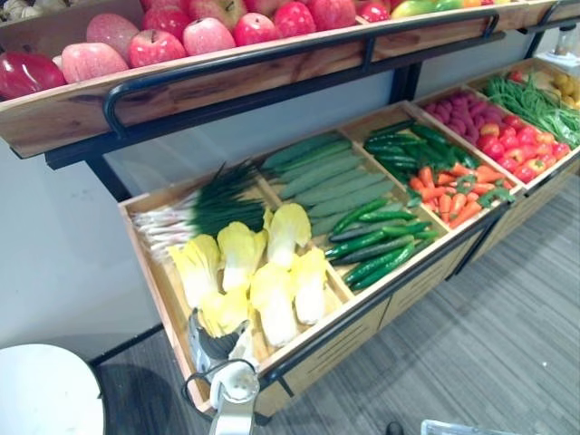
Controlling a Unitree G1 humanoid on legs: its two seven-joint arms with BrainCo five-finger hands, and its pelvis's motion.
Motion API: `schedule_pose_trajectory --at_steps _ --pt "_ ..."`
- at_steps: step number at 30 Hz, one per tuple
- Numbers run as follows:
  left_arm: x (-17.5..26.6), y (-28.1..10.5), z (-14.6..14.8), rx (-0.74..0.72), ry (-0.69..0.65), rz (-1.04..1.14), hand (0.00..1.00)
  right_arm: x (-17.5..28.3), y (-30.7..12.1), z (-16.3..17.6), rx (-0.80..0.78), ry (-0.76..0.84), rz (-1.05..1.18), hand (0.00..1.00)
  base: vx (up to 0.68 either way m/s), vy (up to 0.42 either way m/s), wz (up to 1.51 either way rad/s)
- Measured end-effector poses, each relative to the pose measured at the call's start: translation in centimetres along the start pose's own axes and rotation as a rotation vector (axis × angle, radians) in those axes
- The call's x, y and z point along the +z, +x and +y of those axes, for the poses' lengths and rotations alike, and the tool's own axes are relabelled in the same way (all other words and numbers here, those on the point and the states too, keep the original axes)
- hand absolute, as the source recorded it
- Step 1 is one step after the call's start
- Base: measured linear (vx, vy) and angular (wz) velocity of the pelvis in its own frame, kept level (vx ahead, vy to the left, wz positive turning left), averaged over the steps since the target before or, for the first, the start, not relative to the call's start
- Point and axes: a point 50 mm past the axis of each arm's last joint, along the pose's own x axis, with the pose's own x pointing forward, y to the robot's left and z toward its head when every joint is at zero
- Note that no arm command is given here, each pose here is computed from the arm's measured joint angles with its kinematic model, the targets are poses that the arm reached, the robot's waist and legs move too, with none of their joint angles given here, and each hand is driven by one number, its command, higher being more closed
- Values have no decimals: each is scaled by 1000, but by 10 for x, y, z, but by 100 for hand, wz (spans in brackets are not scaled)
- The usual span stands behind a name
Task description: Pick vegetable in the basket
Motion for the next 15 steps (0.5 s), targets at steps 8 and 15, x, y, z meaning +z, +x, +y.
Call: schedule_pose_trajectory --at_steps 8,15 --pt "-40 -8 -8 -46 112 154 0 3 0 2 6 -21 -17 100 -43 -32 -2" --pt "-46 -10 -18 -45 150 188 0 21 7 -2 2 -37 -62 100 3 -24 -13"
